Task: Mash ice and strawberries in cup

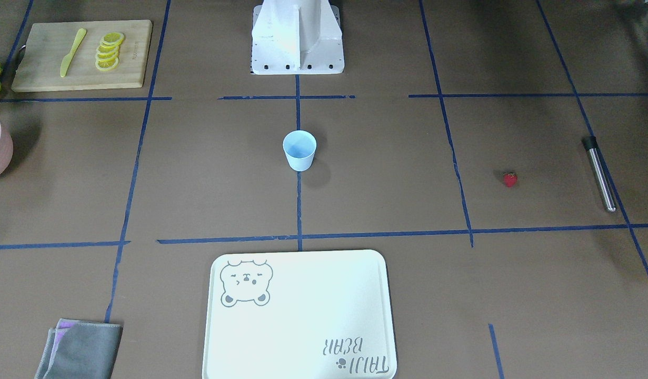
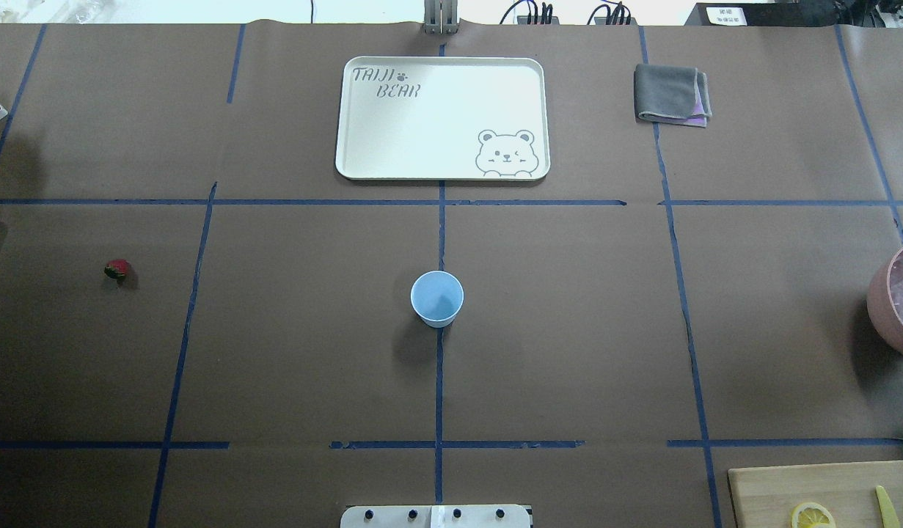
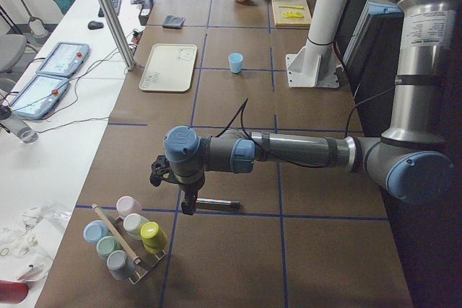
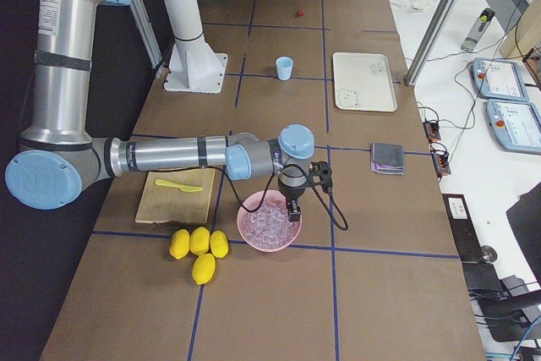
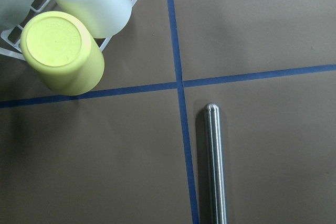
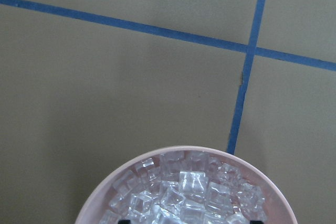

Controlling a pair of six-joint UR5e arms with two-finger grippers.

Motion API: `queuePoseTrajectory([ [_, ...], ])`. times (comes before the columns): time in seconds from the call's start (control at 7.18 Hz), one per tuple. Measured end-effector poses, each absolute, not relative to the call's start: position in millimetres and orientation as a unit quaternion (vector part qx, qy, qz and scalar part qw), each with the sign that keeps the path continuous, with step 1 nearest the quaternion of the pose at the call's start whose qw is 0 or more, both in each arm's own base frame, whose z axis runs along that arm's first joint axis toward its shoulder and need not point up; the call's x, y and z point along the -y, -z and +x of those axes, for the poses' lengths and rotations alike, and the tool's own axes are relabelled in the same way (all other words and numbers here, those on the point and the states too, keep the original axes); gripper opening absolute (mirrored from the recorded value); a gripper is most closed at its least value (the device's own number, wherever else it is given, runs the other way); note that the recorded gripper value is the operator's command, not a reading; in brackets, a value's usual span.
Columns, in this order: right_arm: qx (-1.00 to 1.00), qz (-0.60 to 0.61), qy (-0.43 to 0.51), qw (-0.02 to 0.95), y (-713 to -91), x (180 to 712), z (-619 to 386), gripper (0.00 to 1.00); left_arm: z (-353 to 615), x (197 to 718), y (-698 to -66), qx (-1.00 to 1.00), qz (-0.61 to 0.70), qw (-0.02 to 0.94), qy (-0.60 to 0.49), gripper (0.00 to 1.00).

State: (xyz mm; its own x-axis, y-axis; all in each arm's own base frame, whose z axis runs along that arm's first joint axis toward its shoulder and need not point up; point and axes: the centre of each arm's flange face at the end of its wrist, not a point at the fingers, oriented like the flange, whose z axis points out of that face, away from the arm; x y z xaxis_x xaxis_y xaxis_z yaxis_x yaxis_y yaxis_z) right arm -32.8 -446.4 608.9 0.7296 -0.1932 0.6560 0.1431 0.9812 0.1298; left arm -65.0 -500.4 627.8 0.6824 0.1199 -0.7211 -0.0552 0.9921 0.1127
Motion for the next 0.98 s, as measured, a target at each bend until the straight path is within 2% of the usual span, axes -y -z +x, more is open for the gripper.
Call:
queuePoseTrajectory([
  [0.84, 0.356, 0.006, 0.122, 0.926, -628, 447, -68, 0.63, -65, 501, -628, -0.396, 0.041, 0.916, -0.047, 1.00],
  [0.98, 0.356, 0.003, 0.124, 0.926, -630, 446, -71, 0.63, -65, 501, -627, -0.396, 0.041, 0.916, -0.046, 1.00],
])
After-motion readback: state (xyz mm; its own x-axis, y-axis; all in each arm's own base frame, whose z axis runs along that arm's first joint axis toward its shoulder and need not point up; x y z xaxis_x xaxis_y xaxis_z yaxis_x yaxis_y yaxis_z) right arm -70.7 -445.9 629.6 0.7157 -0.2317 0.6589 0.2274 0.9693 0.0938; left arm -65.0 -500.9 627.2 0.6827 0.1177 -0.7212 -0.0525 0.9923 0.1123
